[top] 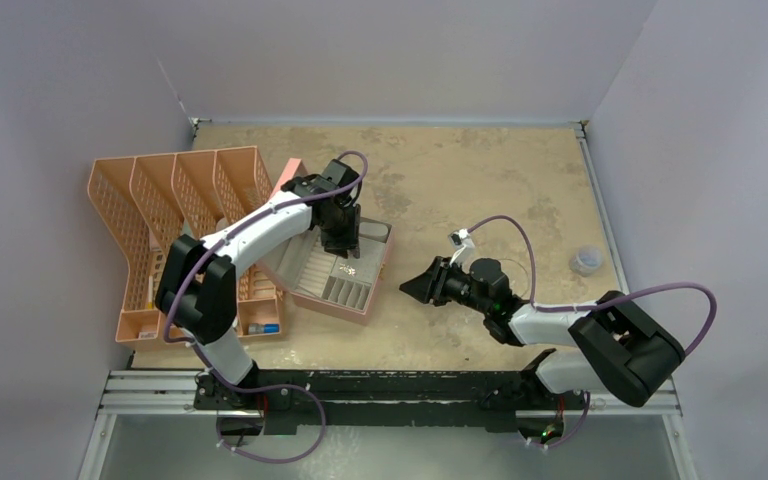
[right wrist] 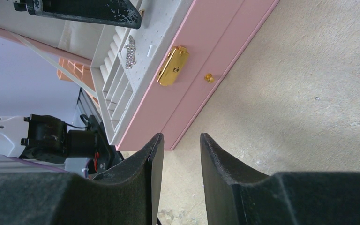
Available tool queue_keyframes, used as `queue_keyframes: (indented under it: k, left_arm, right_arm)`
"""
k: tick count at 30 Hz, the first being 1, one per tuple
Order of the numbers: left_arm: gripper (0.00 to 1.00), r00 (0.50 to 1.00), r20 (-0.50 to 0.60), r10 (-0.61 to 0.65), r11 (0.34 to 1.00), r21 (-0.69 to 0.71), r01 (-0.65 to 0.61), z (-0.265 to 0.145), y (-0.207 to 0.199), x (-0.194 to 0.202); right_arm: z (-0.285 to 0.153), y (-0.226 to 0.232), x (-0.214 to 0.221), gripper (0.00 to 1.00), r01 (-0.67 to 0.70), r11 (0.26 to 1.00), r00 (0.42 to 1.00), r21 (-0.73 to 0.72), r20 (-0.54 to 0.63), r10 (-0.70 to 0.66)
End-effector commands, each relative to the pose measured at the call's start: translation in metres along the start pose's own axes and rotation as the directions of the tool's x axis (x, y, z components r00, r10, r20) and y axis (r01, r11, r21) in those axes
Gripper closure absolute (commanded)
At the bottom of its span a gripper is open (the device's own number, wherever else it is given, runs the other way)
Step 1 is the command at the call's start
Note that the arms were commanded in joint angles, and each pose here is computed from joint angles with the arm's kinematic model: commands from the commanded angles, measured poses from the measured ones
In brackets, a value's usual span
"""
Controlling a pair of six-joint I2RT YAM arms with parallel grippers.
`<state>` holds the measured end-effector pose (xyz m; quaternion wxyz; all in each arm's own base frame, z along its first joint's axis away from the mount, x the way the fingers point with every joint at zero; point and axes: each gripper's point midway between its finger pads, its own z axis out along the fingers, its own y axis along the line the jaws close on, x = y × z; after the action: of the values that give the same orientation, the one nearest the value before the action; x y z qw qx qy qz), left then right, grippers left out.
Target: Organize the mixed jewelry
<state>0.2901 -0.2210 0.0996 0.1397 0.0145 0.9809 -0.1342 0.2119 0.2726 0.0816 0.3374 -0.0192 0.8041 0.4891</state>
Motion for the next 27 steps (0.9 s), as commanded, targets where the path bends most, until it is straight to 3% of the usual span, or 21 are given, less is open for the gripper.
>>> queue_keyframes:
  k: [1,7,13,27]
  left_arm:
    - [0.71,0.997,0.079,0.006,0.999,0.052,-0.010,-0.014,-0.009,-0.013]
    - [0.71,0.994,0.110,0.000,1.000,0.008,0.000,-0.015,-0.001,-0.017]
    - [0.55,0.995,0.105,-0.004,1.000,-0.028,0.007,-0.010,0.007,-0.015]
    - [0.62,0.998,0.068,-0.001,1.000,0.029,-0.001,0.000,-0.003,-0.010]
  right_arm:
    - [0.000,0.009,-0.008,0.62,0.021,0.999,0.999,-0.033,0.036,-0.020]
    - [-0.001,0.008,-0.009,0.62,0.019,0.999,0.999,-0.031,0.042,-0.018]
    - [-0.001,0.008,-0.009,0.62,0.018,0.999,0.999,-0.031,0.043,-0.017]
    - [0.000,0.008,-0.008,0.62,0.019,0.999,0.999,-0.028,0.039,-0.018]
